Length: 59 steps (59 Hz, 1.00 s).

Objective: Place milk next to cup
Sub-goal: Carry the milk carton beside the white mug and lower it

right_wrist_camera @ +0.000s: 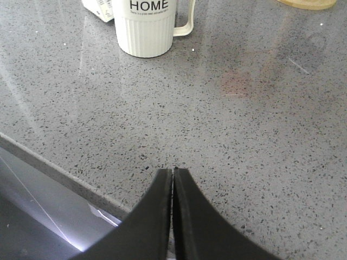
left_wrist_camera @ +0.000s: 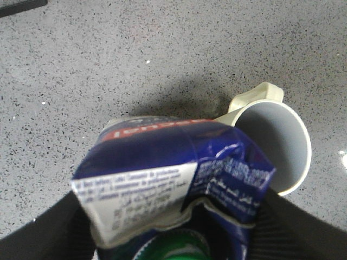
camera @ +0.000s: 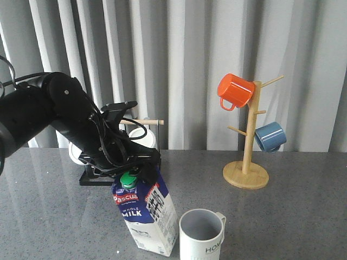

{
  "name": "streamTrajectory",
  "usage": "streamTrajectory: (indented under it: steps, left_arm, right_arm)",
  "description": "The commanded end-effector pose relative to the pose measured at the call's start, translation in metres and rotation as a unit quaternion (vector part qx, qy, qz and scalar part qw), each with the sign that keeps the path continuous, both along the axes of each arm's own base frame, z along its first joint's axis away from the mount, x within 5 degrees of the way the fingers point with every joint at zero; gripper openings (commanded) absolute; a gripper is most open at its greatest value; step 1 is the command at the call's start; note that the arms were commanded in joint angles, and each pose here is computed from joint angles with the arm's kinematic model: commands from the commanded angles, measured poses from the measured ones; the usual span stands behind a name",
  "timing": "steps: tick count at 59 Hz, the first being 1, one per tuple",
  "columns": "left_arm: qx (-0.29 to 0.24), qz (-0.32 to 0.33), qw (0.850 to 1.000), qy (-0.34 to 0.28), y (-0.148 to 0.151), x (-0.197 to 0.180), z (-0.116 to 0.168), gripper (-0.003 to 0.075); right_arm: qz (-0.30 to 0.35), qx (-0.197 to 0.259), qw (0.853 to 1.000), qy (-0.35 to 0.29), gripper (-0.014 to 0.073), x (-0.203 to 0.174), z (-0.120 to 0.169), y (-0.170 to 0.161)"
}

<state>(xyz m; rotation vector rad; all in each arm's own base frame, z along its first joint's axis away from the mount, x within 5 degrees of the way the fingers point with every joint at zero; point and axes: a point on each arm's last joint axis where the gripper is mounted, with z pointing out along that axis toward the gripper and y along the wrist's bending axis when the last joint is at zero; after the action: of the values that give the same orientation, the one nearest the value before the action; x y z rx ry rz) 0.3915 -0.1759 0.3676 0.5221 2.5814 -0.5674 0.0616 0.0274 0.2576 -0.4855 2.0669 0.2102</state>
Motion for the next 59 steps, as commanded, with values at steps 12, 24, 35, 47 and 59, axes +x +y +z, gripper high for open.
streamTrajectory:
  steps: [12,24,35,47,59]
  left_arm:
    - [-0.036,-0.001,0.999,-0.036,-0.0005,-0.0134,0.0316,0.0472]
    - [-0.04,0.014,0.999,-0.028,-0.0001,-0.0132,0.0315,0.0472]
    - [-0.043,0.018,0.999,-0.025,-0.0003,-0.0133,0.0315,0.0472]
    - [-0.046,0.02,0.998,-0.023,-0.0005,-0.0134,0.0317,0.0477]
    - [-0.06,0.016,0.998,-0.017,-0.0027,-0.0145,0.0326,0.0537]
  right_arm:
    - [-0.002,0.013,0.999,-0.042,-0.0006,0.0037,0.0137,0.0009]
    - [-0.002,0.013,0.999,-0.043,-0.0006,0.0038,0.0138,0.0009]
    - [-0.002,0.013,0.999,-0.043,-0.0006,0.0038,0.0138,0.0009]
    - [-0.002,0.013,0.999,-0.043,-0.0006,0.0038,0.0138,0.0009]
    - [-0.002,0.013,0.999,-0.043,-0.0006,0.0038,0.0138,0.0009]
